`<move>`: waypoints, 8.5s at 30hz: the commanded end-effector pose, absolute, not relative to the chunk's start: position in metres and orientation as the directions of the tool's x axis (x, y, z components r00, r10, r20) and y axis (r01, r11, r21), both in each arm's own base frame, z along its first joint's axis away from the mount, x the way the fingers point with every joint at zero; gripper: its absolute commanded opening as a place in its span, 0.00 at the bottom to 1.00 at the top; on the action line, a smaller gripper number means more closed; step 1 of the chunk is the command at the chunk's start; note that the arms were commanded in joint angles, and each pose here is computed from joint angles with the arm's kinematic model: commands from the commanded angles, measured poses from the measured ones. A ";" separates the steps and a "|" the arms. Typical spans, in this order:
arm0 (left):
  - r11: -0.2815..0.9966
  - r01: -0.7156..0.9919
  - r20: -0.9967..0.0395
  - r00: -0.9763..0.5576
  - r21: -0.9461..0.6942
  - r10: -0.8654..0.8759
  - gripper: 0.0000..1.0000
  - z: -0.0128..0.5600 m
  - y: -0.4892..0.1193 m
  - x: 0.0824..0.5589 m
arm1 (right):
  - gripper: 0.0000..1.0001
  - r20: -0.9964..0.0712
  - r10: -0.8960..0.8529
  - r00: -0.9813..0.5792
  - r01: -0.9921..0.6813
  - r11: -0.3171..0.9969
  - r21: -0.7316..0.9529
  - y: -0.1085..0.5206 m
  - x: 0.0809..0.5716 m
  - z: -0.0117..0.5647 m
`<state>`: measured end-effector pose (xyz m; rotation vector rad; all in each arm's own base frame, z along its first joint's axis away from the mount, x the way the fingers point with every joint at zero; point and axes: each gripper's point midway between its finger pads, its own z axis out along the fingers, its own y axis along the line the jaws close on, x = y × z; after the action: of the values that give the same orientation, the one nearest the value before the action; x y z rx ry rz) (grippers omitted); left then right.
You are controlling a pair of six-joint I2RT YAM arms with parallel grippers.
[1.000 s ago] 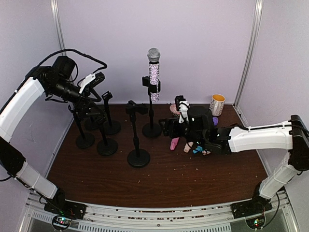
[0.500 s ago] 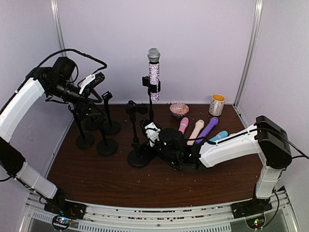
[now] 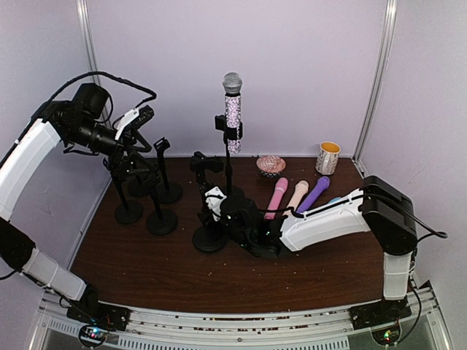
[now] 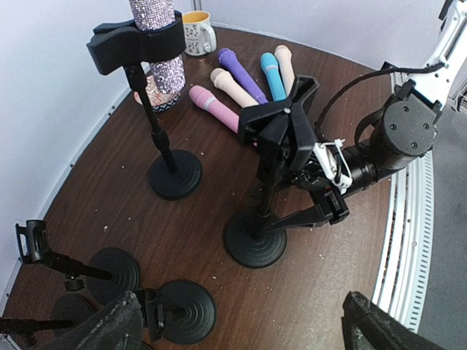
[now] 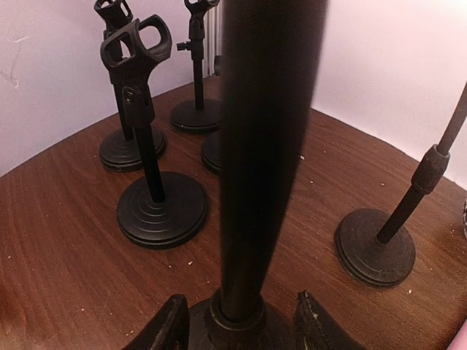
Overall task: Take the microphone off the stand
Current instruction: Pick up the microphone stand from the center of the board, then pass from the right arm to the left, then unscrew the knob on the stand of the microphone stand.
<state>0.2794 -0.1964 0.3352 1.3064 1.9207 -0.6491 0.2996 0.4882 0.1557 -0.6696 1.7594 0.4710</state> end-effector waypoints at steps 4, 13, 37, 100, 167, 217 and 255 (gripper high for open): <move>0.370 0.928 -0.824 -0.177 0.043 0.539 0.98 0.361 -0.196 0.280 | 0.21 -0.962 -0.192 -0.197 -0.620 0.784 -0.029 0.485 0.305 0.155; 0.379 0.925 -0.809 -0.217 0.008 0.547 0.98 0.342 -0.193 0.274 | 0.00 -0.972 -0.152 -0.179 -0.636 0.771 -0.003 0.486 0.300 0.179; 0.139 0.981 -0.848 -0.189 -0.138 0.496 0.81 0.304 -0.246 0.209 | 0.00 -0.924 0.226 -0.309 -0.840 0.391 0.376 0.513 0.222 0.400; -0.032 0.991 -0.933 -0.114 -0.133 0.341 0.00 0.374 -0.257 0.176 | 0.60 -0.937 0.239 -0.255 -0.864 0.379 0.332 0.479 0.202 0.431; -0.210 0.952 -0.957 -0.174 -0.223 0.231 0.00 0.411 -0.258 0.142 | 0.76 -0.714 0.486 -0.505 -0.863 -0.304 0.404 0.456 0.172 0.506; -0.308 0.904 -0.950 -0.249 -0.297 0.187 0.00 0.426 -0.256 0.130 | 0.21 -0.801 0.363 -0.475 -0.799 -0.559 0.220 0.465 0.083 0.544; 0.037 0.953 -0.922 -0.301 -0.301 0.245 0.00 0.382 -0.241 0.205 | 1.00 -0.415 0.809 -0.417 -0.367 0.268 0.891 0.276 0.220 0.588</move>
<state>0.2140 -0.2430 0.3658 1.1891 1.7407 -1.3322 0.2170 0.3095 0.5699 0.4090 1.5149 1.4454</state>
